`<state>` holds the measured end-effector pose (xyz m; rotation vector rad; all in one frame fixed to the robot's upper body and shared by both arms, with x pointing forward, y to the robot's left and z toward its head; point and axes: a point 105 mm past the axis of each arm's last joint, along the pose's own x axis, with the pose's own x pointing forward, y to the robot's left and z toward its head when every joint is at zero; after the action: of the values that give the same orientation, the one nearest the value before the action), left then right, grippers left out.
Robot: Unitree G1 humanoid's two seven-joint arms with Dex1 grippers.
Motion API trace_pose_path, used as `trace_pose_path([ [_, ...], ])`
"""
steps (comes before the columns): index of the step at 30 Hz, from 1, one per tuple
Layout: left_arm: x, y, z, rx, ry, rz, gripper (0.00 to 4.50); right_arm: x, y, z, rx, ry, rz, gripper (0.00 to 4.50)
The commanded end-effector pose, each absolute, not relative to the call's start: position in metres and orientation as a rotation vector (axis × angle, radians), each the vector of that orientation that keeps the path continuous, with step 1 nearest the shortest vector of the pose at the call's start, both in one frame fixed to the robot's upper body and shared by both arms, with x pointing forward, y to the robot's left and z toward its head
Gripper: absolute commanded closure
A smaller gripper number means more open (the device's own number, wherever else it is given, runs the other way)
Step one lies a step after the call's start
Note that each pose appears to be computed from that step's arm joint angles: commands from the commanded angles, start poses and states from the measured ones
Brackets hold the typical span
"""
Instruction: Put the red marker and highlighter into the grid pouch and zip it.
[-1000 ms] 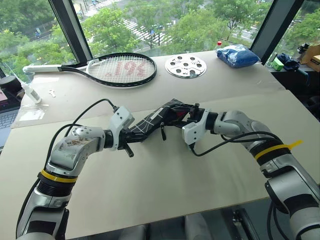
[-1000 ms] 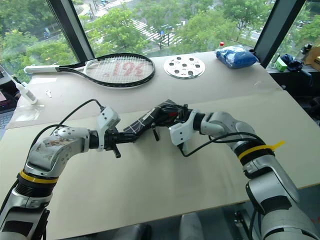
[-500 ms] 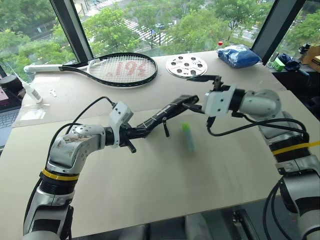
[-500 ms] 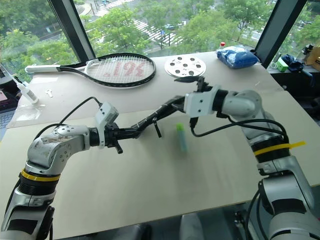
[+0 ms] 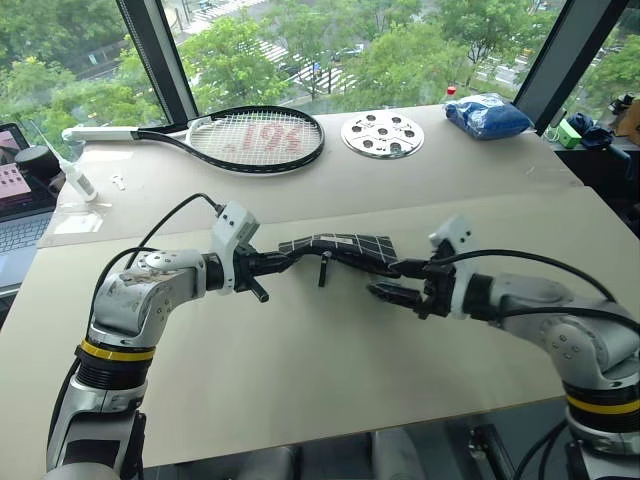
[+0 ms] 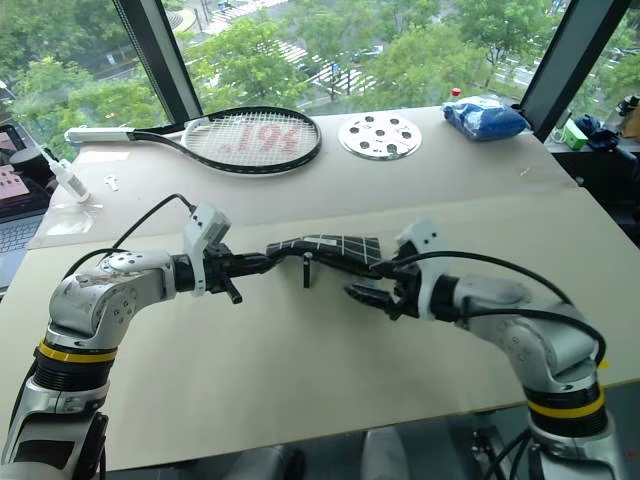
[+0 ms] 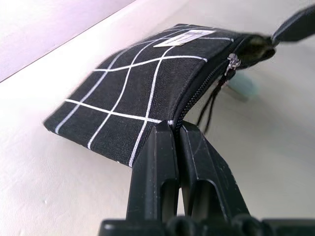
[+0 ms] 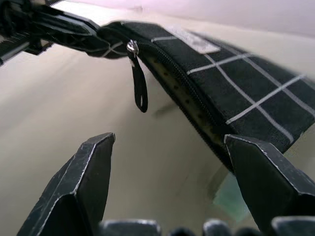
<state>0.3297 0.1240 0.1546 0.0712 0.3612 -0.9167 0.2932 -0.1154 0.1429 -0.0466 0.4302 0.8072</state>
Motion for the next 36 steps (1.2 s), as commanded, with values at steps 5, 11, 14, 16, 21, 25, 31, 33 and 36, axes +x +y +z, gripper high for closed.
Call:
trace_pose_path([
  [5, 0.331, 0.122, 0.165, 0.096, 0.308, -0.925, 4.5, 0.332, -0.164, 0.177, -0.092, 0.291, 0.524, 0.54],
  [11, 0.33, 0.124, 0.162, 0.094, 0.312, -0.919, 4.5, 0.332, -0.176, 0.188, -0.168, 0.299, 0.552, 0.54],
  [14, 0.332, 0.123, 0.163, 0.094, 0.308, -0.913, 4.5, 0.326, -0.154, 0.171, -0.152, 0.333, 0.601, 0.54],
  [16, 0.332, 0.123, 0.162, 0.095, 0.306, -0.912, 4.5, 0.325, -0.141, 0.161, -0.133, 0.352, 0.607, 0.54],
  [21, 0.331, 0.123, 0.161, 0.097, 0.307, -0.907, 4.5, 0.33, -0.136, 0.145, -0.115, 0.395, 0.555, 0.54],
  [25, 0.331, 0.123, 0.16, 0.096, 0.306, -0.907, 4.5, 0.335, -0.132, 0.135, -0.143, 0.423, 0.52, 0.54],
  [31, 0.33, 0.122, 0.161, 0.096, 0.303, -0.908, 4.5, 0.336, -0.128, 0.116, -0.249, 0.449, 0.497, 0.54],
  [33, 0.331, 0.122, 0.161, 0.096, 0.302, -0.907, 4.5, 0.336, -0.126, 0.109, -0.253, 0.462, 0.495, 0.54],
  [36, 0.331, 0.122, 0.161, 0.096, 0.301, -0.906, 4.5, 0.337, -0.128, 0.1, -0.296, 0.477, 0.477, 1.05],
])
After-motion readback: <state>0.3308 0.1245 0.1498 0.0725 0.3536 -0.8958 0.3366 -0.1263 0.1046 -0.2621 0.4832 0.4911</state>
